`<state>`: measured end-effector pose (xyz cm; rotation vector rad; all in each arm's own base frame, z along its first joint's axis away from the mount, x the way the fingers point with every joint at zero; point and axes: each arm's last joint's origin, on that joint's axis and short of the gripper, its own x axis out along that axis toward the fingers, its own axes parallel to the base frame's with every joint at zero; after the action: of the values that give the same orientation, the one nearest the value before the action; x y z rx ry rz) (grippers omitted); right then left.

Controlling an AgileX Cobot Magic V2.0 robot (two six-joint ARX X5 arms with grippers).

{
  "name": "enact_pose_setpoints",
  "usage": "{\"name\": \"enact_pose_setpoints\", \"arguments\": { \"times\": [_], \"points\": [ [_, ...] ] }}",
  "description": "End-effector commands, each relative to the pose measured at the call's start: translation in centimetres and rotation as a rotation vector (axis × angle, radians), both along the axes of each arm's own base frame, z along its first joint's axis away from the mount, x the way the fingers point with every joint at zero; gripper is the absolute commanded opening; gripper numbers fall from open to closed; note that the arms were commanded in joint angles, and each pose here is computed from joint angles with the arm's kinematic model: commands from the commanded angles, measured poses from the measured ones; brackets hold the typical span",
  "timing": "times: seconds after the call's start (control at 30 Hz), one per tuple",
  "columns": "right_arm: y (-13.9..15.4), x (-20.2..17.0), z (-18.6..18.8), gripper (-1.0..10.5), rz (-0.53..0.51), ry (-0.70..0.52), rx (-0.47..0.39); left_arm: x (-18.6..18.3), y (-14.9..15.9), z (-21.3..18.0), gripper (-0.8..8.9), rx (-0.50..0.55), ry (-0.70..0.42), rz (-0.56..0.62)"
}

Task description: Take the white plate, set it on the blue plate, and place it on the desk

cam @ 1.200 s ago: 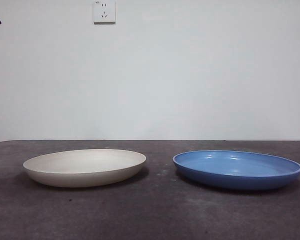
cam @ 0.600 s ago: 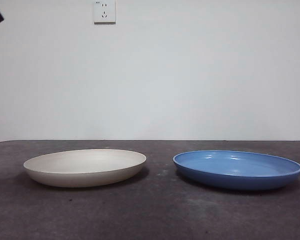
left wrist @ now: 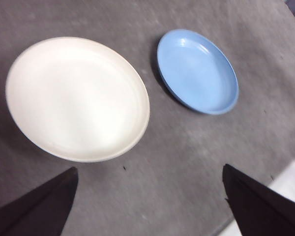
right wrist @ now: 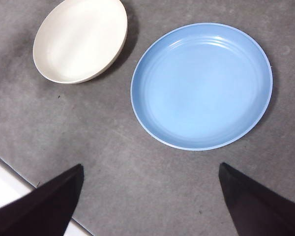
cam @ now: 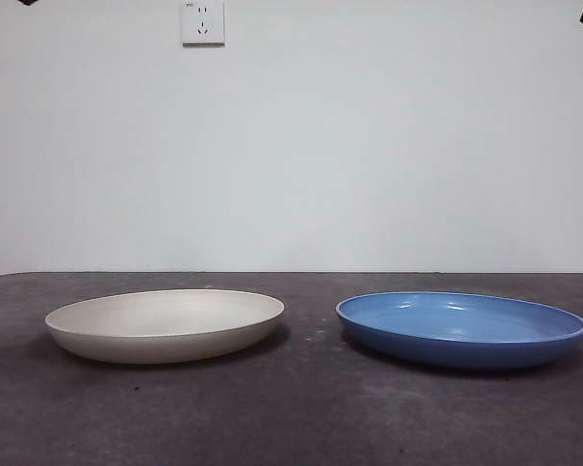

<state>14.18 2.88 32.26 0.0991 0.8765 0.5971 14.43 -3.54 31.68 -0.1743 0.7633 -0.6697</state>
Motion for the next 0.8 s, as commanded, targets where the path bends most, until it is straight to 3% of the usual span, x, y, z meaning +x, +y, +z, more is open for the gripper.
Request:
{"name": "enact_pose_setpoints", "arguments": {
  "times": [0.03,0.5,0.8],
  "points": [
    [0.1,0.1,0.6,4.4,-0.001,-0.017,0.009,0.8,-0.1,0.6,4.77,-0.006,-0.017,0.057],
    [0.1,0.2,0.6,4.4,-0.001,-0.024,0.009,8.5,-1.2,0.6,4.68,0.141,0.075,0.201],
    [0.1,0.2,0.6,4.4,-0.001,-0.024,0.009,14.3,-2.2,-2.9,4.67,0.241,0.213,0.209]
  ]
}}
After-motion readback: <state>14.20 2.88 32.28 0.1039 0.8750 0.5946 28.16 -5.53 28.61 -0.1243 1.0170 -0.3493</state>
